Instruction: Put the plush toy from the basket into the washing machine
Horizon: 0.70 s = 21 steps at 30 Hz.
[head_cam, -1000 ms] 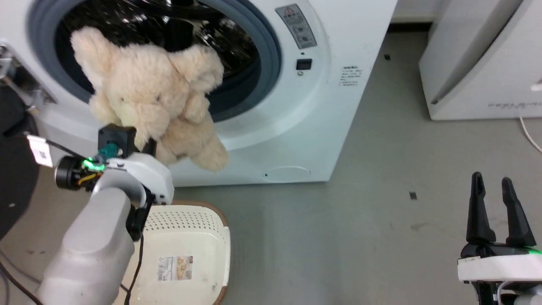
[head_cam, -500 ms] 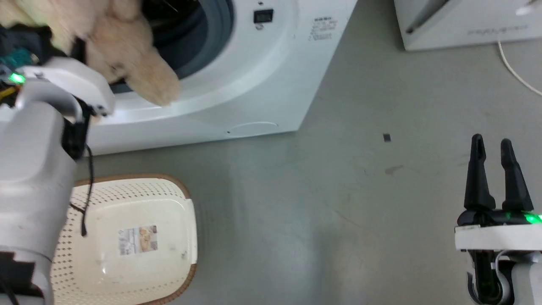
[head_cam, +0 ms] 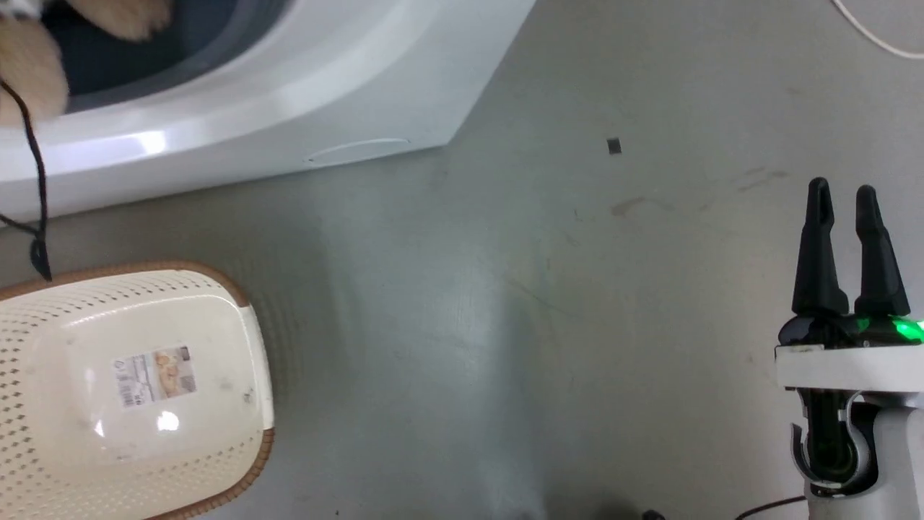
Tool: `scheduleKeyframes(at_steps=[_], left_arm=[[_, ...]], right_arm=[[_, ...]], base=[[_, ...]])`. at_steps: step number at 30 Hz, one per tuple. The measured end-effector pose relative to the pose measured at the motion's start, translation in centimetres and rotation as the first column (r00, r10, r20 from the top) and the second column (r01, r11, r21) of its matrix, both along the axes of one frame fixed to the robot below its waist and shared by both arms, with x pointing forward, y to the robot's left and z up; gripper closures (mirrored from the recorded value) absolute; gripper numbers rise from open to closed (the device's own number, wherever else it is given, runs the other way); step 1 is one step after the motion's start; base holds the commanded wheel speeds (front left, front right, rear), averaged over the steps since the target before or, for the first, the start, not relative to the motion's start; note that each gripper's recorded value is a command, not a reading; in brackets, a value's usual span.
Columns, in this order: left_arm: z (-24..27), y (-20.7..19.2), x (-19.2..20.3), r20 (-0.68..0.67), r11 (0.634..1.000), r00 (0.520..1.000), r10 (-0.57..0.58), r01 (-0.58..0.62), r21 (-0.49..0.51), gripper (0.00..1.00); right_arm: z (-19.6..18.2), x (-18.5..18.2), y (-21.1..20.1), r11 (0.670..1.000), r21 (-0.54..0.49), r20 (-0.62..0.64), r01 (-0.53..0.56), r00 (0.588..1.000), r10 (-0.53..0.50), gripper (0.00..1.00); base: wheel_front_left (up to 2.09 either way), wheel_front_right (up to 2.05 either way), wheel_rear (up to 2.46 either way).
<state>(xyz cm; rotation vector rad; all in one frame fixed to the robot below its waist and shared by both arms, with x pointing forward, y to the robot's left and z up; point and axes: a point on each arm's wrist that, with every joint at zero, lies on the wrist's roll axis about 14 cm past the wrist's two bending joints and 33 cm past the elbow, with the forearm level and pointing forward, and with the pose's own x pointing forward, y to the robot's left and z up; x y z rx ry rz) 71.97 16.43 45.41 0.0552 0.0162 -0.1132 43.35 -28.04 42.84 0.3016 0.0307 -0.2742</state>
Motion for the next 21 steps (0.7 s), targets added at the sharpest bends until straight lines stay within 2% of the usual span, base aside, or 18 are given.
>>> scheduleKeyframes(at_steps=[9, 10, 11, 21], left_arm=[[-0.8, -0.8, 3.7, 0.032, 1.0, 0.999, 0.024, -0.023, -0.012, 1.0], [-1.1, -0.8, 3.8, 0.03, 1.0, 0.999, 0.029, -0.029, -0.011, 0.64], [-1.3, -0.7, 3.9, 0.028, 0.999, 0.999, 0.034, -0.033, -0.007, 0.0], [-0.6, 0.4, 3.3, 0.047, 0.998, 0.997, 0.059, -0.06, 0.006, 0.0]], right_arm=[[-1.8, 0.3, -0.9, 1.0, -0.014, -0.044, 0.018, 0.999, -0.019, 0.0], [-1.9, 0.3, -0.9, 1.0, -0.014, -0.048, 0.019, 0.999, -0.02, 0.0], [-2.0, 0.3, -0.9, 1.0, -0.013, -0.05, 0.02, 0.999, -0.021, 0.0], [-2.1, 0.7, -0.3, 1.0, 0.002, -0.043, 0.003, 0.999, -0.003, 0.0]], base=[[0.0, 0.0, 0.0], [0.0, 0.0, 0.0], [0.0, 0.0, 0.0], [0.0, 0.0, 0.0]])
